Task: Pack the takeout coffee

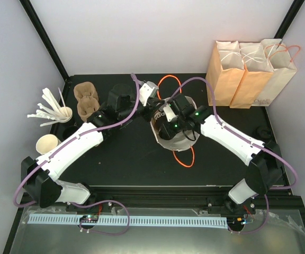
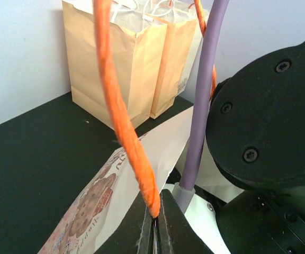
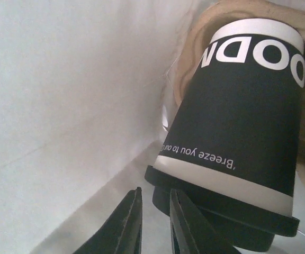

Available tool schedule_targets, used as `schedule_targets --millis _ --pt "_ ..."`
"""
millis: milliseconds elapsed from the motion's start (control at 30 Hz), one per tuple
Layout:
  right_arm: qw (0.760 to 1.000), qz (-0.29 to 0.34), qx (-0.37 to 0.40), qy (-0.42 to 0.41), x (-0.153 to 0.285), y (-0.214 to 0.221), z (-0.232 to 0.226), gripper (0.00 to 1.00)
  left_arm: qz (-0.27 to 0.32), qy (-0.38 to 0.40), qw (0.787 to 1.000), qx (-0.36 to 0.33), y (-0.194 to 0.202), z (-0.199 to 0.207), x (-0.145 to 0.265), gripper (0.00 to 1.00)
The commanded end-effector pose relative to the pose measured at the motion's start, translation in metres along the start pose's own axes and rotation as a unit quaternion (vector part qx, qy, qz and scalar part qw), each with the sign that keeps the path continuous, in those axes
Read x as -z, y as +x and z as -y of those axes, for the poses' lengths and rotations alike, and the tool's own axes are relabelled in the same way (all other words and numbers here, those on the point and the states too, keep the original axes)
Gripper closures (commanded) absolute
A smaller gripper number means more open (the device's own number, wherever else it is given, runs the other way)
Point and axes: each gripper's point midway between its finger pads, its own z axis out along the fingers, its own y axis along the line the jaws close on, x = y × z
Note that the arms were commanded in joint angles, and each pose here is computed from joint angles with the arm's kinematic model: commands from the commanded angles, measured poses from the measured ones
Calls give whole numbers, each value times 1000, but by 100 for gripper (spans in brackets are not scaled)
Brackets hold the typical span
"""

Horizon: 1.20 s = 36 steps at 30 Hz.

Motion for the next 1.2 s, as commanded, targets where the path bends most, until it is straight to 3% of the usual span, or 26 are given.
schedule_targets --millis 0,100,267,433,467,500,533,567,667,800,900,1067,1167 --pt "993 112 15 -17 25 -57 -4 81 -115 99 988 40 64 42 -2 98" --pt "993 112 -13 -36 28 -67 -6 87 -118 104 987 42 66 44 -3 98" --pt "977 142 -128 -92 47 -99 18 98 -132 97 985 45 74 41 -3 98" --pt "977 154 -117 -86 60 -108 27 99 -149 90 983 51 86 39 -2 98" --pt "980 145 -105 -87 56 -104 26 96 -148 88 984 50 86 38 -2 98" --pt "983 134 -92 -84 52 -98 26 83 -146 86 984 48 85 37 -2 98" --pt "987 127 -65 -79 48 -91 24 63 -145 82 985 46 84 36 -2 98" --pt "989 120 -43 -70 45 -84 24 55 -143 74 986 44 82 33 -2 98" --pt "994 98 -18 -48 37 -63 25 51 -136 41 989 51 76 20 -2 98" --pt "998 32 -57 -3 31 -29 34 47 -112 4 991 78 57 0 1 99" --pt "994 -13 -102 35 32 -16 46 33 -91 -12 993 75 41 -4 5 99" --pt "983 -29 -178 43 28 -38 49 3 -36 -32 996 69 20 -9 15 98" --pt "973 -75 -216 44 15 -34 53 0 -28 -39 996 69 23 -12 13 98"
